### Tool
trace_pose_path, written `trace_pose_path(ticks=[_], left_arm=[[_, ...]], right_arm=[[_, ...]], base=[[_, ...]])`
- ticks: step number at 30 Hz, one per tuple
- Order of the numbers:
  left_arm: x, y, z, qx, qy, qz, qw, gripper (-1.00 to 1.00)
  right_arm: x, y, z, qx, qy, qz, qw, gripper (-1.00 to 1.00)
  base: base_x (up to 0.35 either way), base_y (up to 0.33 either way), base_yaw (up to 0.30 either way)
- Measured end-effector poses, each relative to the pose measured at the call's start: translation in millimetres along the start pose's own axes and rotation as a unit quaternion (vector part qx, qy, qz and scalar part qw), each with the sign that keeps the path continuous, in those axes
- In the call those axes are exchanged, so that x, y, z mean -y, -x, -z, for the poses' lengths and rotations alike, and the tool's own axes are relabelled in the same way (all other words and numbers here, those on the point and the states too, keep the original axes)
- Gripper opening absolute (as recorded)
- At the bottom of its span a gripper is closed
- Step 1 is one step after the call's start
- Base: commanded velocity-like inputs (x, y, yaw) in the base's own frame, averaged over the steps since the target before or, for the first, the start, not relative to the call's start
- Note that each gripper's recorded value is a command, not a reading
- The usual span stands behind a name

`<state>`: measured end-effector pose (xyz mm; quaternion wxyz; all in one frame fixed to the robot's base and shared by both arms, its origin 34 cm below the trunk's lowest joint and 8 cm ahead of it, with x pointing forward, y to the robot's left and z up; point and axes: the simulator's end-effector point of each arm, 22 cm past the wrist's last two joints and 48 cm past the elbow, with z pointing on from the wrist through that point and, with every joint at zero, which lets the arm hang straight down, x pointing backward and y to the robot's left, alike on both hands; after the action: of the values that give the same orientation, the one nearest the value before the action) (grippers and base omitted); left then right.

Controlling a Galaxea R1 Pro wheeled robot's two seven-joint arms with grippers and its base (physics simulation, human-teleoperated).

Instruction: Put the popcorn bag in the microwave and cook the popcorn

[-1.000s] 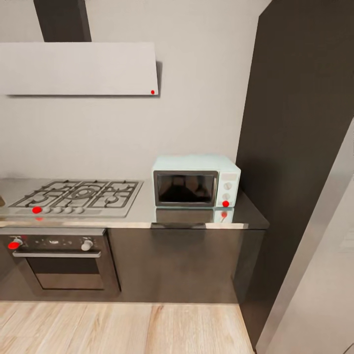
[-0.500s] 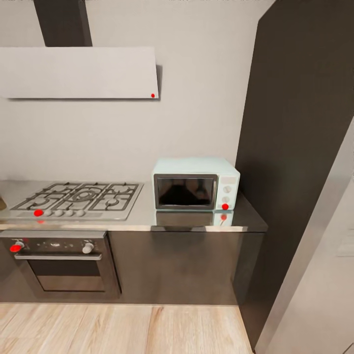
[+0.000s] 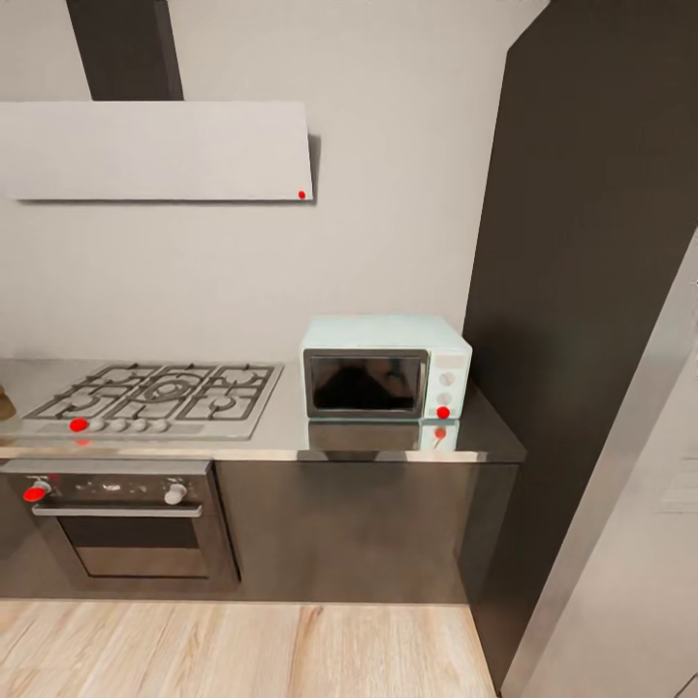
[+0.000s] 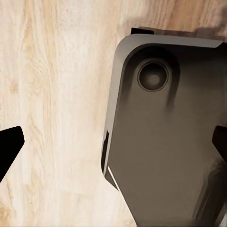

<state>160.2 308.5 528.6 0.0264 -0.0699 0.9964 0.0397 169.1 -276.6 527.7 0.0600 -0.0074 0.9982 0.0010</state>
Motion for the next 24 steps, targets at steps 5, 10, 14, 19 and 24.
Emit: trace_pose_path(ticks=[5,10,14,19,24], left_arm=[[0,-1,6.6,-0.001,-0.001,0.0,1.0,1.0],[1,-2,13.0,-0.002,-0.001,0.0,1.0,1.0],[0,-3,18.0,-0.003,-0.001,0.0,1.0,1.0],[3,-4,24.1,-0.003,-0.004,0.0,1.0,1.0],[5,-5,30.1,-0.003,-0.005,0.0,1.0,1.0]], right_arm=[[0,-1,6.6,-0.001,0.0,0.0,1.0,1.0],[0,-1,13.1,-0.001,0.0,0.0,1.0,1.0],[1,0,18.1,0.0,-0.001,-0.001,1.0,1.0],[1,0,24.2,0.001,-0.002,-0.001,1.0,1.0],[1,0,30.2,0.002,-0.002,-0.001,1.0,1.0]], base=[[0.0,0.0,0.0],[0.0,0.0,0.0],[0.0,0.0,0.0],[0.0,0.0,0.0],[0.0,0.0,0.0]])
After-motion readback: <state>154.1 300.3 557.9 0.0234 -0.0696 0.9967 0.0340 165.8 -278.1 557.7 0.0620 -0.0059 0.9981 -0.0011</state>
